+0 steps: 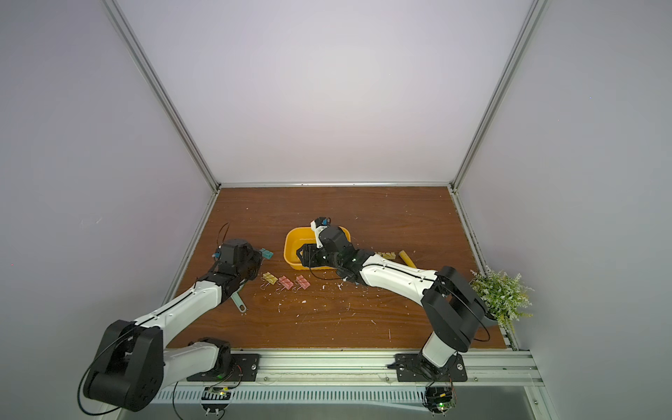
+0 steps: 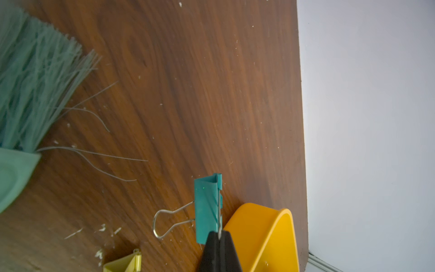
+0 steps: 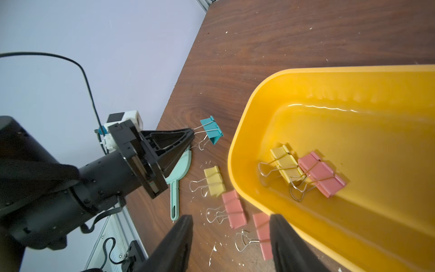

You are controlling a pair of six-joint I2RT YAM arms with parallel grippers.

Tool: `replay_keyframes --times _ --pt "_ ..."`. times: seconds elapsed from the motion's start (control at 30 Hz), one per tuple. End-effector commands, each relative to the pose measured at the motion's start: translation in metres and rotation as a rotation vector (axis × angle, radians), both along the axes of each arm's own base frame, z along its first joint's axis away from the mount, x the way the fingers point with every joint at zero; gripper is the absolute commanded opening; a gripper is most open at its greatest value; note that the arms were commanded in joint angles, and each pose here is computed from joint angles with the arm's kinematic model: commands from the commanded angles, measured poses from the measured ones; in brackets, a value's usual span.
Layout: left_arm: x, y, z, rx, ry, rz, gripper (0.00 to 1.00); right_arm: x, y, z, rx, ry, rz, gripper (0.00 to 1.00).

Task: Take out the binder clips from the storage box
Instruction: Place the binder clip at the center of the board.

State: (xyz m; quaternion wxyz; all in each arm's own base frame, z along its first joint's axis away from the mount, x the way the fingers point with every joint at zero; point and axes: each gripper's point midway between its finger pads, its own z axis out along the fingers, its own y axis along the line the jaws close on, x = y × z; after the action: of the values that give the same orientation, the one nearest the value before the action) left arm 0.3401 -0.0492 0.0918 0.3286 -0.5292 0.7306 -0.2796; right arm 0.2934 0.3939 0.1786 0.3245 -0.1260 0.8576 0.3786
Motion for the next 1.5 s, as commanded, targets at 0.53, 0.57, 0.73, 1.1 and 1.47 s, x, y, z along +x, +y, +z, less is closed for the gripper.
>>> replay_keyframes --times 0.53,0.57,0.73,1.1,1.47 --pt "0.029 0.005 -0.027 -0.067 0.008 0.019 0.01 -0.005 0.031 -0.006 -0.065 0.011 0.096 0.60" --pt "0.030 0.005 -0.028 -0.061 0.013 0.013 0.02 -0.005 0.030 -0.006 -0.067 0.009 0.095 0.60" --pt "0.029 0.003 -0.030 -0.066 0.026 -0.001 0.19 -0.003 0.025 -0.006 -0.096 -0.007 0.087 0.60" --pt "0.029 0.012 0.037 0.145 -0.141 -0.105 0.46 0.011 -0.018 0.013 -0.128 -0.097 -0.080 0.61" --pt "0.030 -0.066 0.094 0.292 -0.402 -0.641 0.48 0.017 -0.062 0.017 -0.126 -0.140 -0.197 0.65"
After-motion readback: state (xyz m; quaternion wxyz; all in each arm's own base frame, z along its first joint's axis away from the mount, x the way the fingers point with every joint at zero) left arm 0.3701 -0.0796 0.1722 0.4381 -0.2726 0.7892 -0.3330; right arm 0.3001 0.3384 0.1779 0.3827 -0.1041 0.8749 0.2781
